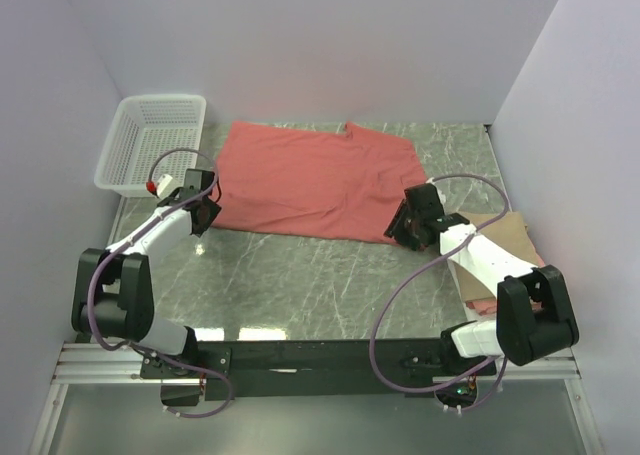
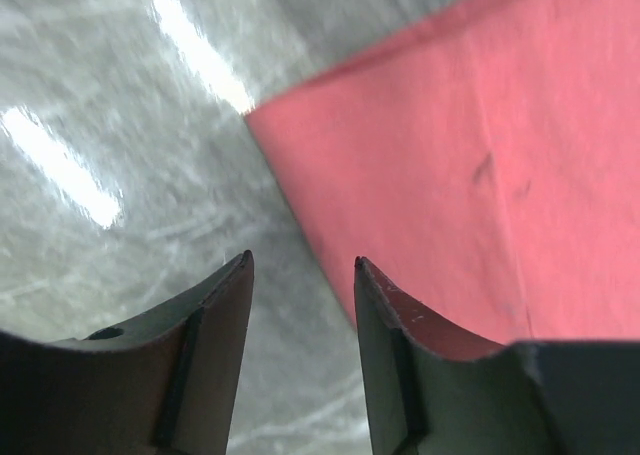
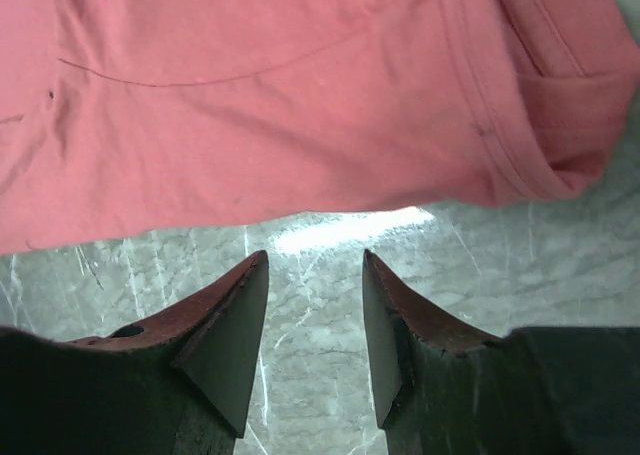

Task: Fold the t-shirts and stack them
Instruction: Fold the tshirt

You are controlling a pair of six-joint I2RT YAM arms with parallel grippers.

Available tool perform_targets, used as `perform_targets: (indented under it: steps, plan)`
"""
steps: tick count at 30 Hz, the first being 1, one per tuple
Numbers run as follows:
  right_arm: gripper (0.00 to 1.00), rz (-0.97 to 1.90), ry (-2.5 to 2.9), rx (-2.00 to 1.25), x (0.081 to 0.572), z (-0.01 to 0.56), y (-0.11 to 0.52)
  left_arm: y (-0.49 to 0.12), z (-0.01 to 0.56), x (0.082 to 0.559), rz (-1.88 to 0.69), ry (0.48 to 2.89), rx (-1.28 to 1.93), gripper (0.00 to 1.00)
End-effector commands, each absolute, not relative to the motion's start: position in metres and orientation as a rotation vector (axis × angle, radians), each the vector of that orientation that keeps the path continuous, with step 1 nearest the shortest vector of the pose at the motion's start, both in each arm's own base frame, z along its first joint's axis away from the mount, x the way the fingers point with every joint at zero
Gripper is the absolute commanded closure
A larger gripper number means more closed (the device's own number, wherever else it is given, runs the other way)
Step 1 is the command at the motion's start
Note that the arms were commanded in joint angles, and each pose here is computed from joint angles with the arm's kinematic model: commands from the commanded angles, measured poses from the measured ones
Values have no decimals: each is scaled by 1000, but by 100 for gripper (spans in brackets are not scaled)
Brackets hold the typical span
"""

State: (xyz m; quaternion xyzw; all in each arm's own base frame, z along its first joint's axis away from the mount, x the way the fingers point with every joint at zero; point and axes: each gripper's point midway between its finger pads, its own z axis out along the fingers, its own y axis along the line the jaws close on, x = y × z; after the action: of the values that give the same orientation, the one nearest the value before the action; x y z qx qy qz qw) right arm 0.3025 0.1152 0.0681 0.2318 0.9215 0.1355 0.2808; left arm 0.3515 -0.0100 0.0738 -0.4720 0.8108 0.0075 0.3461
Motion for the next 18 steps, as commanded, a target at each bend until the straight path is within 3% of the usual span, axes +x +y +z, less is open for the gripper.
perform_targets:
  steps: [1,18]
  plan:
    - [50,447,2340,675,317,90,115,11,85,368,91,1951,-1246,49]
    - [50,436,2350,738,311,81,97,28,51,386,238,1959,-1223,53]
